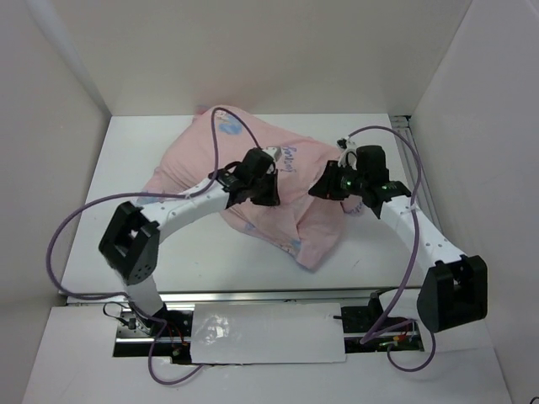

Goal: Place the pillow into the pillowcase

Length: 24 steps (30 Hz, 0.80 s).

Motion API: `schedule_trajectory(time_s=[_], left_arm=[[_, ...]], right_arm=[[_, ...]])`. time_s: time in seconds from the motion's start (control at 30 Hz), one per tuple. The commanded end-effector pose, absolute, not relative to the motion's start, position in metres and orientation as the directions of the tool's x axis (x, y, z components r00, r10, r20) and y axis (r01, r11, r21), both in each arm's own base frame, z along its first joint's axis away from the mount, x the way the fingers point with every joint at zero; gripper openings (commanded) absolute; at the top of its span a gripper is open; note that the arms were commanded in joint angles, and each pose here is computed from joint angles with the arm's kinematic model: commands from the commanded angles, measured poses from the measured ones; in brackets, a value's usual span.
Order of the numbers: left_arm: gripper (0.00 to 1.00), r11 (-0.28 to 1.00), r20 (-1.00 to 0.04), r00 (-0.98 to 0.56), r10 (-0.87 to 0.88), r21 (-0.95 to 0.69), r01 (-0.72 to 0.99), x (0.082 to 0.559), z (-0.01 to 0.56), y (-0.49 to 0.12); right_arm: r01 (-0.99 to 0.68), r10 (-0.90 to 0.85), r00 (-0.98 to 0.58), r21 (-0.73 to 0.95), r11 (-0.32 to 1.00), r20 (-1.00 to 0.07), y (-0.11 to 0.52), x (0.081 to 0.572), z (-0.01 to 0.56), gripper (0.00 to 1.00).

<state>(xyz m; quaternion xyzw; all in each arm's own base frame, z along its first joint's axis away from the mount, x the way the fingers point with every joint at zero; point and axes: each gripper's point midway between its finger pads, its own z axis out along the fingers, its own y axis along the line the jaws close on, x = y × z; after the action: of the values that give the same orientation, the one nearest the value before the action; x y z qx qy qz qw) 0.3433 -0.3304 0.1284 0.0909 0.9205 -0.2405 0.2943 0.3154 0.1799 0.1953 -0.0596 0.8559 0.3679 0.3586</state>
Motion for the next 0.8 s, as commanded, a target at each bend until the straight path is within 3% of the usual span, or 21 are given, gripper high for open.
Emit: schedule_trajectory(time_s=[0.0, 0.03, 0.17, 0.2, 0.27, 0.33, 0.37, 0.47, 0.63, 0.77], left_arm=[[0.13, 0.865, -0.729, -0.683, -0.048, -0.372, 0.337, 0.343, 0.207, -0.301], [0.13, 0.860, -0.739, -0.671, -0.058, -0.378, 0.343, 0.339, 0.216, -0.298], [0.14, 0.847, -0.787, -0.611, -0.085, -0.380, 0.371, 0.334, 0.249, -0.286], [0.14, 0.838, -0.786, -0.614, -0.073, -0.381, 0.389, 0.332, 0.249, -0.288], [0.24, 0.824, -0.791, -0.610, -0.056, -0.382, 0.419, 0.330, 0.251, -0.292], [0.47, 0.812, -0.796, -0.605, -0.005, -0.357, 0.463, 0.328, 0.245, -0.300], [0.63, 0.804, -0.799, -0.601, 0.005, -0.354, 0.477, 0.329, 0.247, -0.303], [0.68, 0.793, -0.790, -0.609, 0.069, -0.327, 0.514, 0.328, 0.233, -0.316], [0.92, 0.779, -0.781, -0.600, 0.174, -0.263, 0.569, 0.329, 0.213, -0.338], [0.96, 0.758, -0.754, -0.609, 0.246, -0.242, 0.606, 0.323, 0.192, -0.361]], right_arm=[[-0.289, 0.117, -0.729, 0.458, 0.841, -0.674, 0.154, 0.320, 0.175, 0.33], [-0.283, 0.119, -0.726, 0.451, 0.847, -0.678, 0.151, 0.319, 0.177, 0.60], [-0.295, 0.115, -0.683, 0.416, 0.860, -0.722, 0.142, 0.316, 0.192, 1.00], [-0.289, 0.116, -0.681, 0.411, 0.865, -0.723, 0.141, 0.317, 0.192, 1.00], [-0.290, 0.117, -0.677, 0.410, 0.865, -0.726, 0.140, 0.315, 0.192, 1.00], [-0.286, 0.115, -0.685, 0.411, 0.865, -0.719, 0.140, 0.313, 0.188, 1.00], [-0.294, 0.114, -0.687, 0.418, 0.860, -0.718, 0.142, 0.312, 0.188, 0.98], [-0.298, 0.105, -0.700, 0.423, 0.856, -0.706, 0.141, 0.310, 0.184, 0.87], [-0.276, 0.105, -0.711, 0.413, 0.868, -0.695, 0.136, 0.304, 0.177, 0.86], [-0.267, 0.111, -0.711, 0.413, 0.870, -0.694, 0.132, 0.300, 0.172, 0.86]])
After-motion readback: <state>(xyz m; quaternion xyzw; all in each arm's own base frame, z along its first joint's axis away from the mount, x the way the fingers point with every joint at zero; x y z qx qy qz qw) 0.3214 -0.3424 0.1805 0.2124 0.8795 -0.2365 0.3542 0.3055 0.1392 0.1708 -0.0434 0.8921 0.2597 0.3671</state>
